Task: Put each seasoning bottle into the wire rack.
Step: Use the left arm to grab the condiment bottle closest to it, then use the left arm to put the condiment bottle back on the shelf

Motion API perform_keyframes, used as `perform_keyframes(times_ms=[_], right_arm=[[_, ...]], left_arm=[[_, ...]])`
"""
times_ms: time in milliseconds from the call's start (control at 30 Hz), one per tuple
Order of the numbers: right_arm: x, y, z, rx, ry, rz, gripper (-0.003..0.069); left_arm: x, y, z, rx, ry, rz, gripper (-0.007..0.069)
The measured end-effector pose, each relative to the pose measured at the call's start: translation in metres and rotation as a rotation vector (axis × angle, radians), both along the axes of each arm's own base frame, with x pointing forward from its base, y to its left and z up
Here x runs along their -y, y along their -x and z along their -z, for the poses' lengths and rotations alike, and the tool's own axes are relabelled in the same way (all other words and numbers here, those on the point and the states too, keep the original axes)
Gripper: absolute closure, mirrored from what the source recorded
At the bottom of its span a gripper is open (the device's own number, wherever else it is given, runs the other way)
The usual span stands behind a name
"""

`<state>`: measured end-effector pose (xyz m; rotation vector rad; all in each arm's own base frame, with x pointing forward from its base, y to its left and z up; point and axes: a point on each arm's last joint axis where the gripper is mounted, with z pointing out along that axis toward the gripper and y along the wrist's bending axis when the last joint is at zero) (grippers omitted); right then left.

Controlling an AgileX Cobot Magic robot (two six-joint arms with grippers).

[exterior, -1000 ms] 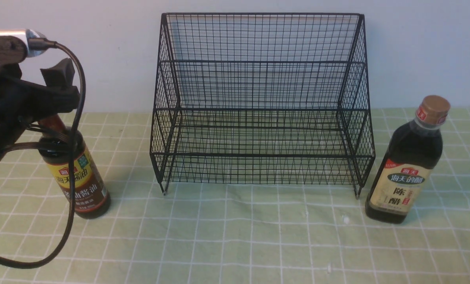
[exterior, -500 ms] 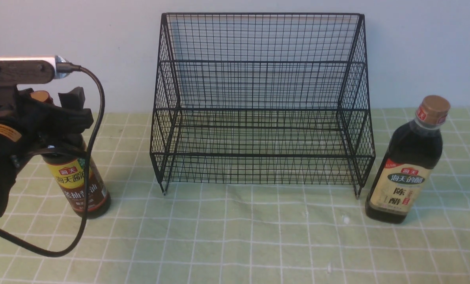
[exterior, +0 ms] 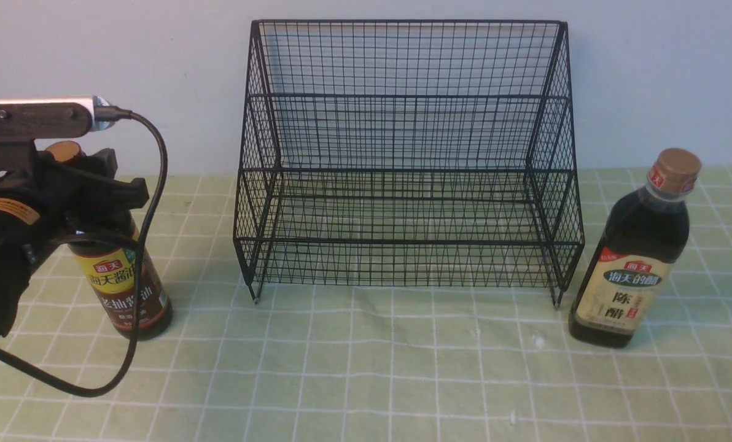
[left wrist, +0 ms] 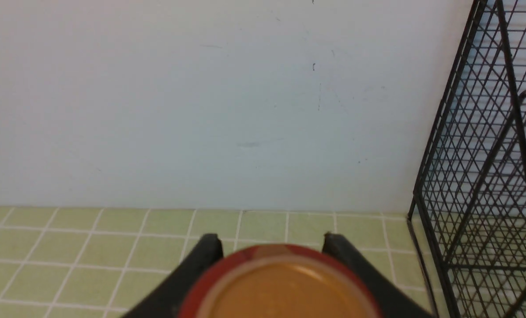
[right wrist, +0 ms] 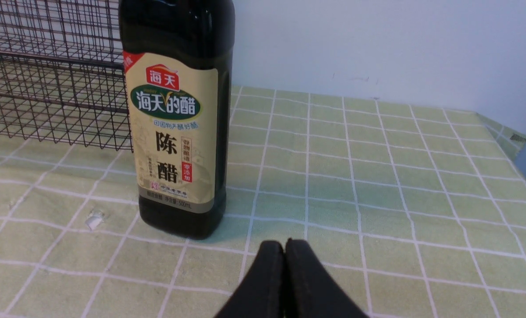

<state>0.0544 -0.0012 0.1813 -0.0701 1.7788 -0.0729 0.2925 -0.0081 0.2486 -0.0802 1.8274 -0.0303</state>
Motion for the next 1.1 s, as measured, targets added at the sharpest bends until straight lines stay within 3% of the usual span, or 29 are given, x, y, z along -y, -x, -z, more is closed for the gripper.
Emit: perform_keyframes(times_ms=[200,367,567,800,1100], right_arm=[[0.0,0.0,0.0,0.0,0.0,0.0,0.0673],[0.0,0.0,0.0,0.0,0.0,0.0,0.0673],[0.0,0.0,0.0,0.0,0.0,0.0,0.0673],[0.0,0.0,0.0,0.0,0.0,0.0,0.0673],[0.0,0.0,0.0,0.0,0.0,0.0,0.0673]], left_arm=[[0.003,0.004,-0.049,-0.003,0.018,0.036,0.0363],[0.01,0.006,-0.13,0.178,-0.016,0.083,0.0364],[0.04,0.006,-0.186,0.305,-0.033,0.193,0.0364],[0.087,-0.026,-0.198,0.312,-0.01,0.316,0.0363],[0.132,-0.08,-0.163,0.228,-0.012,0.388,0.0363]])
